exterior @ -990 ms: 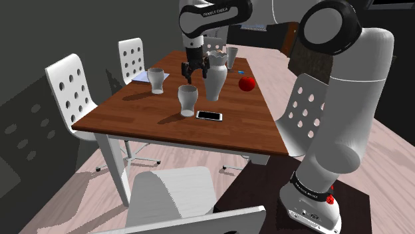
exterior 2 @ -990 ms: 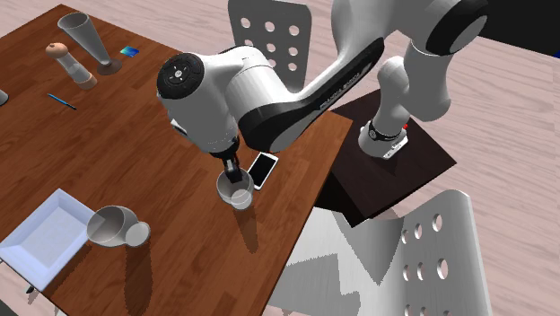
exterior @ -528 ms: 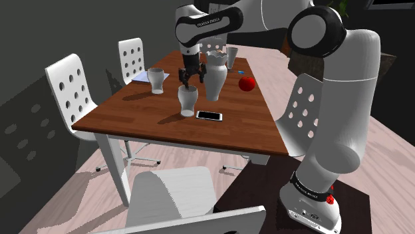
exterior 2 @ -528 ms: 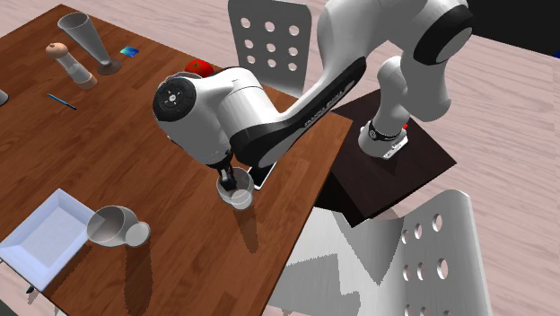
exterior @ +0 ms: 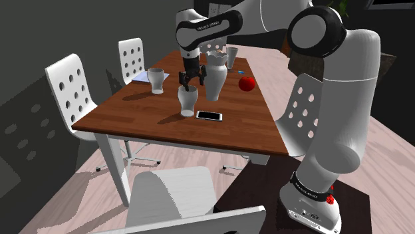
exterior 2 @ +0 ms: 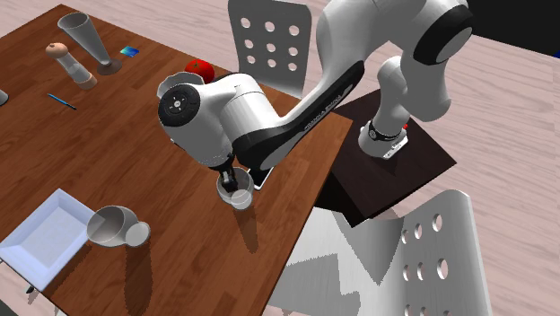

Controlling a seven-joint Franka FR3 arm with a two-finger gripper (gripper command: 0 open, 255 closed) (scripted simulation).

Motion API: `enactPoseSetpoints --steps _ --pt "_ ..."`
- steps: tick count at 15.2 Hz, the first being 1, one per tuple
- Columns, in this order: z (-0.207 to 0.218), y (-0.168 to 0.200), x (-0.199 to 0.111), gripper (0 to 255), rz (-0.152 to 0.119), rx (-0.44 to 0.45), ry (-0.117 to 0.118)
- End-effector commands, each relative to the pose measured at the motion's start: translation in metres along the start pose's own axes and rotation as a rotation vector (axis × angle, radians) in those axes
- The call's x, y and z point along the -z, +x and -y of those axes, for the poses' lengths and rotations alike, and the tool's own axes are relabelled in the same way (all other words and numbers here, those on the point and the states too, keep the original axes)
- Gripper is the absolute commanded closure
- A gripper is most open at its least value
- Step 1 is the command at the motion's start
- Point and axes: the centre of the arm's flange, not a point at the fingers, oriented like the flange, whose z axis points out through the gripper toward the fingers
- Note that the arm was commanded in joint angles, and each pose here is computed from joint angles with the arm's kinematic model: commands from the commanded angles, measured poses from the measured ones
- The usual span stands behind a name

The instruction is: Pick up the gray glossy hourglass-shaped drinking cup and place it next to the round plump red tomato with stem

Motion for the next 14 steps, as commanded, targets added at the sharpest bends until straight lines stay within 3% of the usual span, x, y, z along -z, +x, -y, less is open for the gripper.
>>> enactPoseSetpoints --steps 1,2,11,14 --pt "0.0 0.0 0.0 0 0.0 0.0 0.0" --pt "0.0 0.0 0.0 255 0.0 0.0 0.0" --pt "0.0 0.0 0.0 255 0.0 0.0 0.0" --pt "-0.002 -0.001 0.016 255 0.0 0.0 0.0"
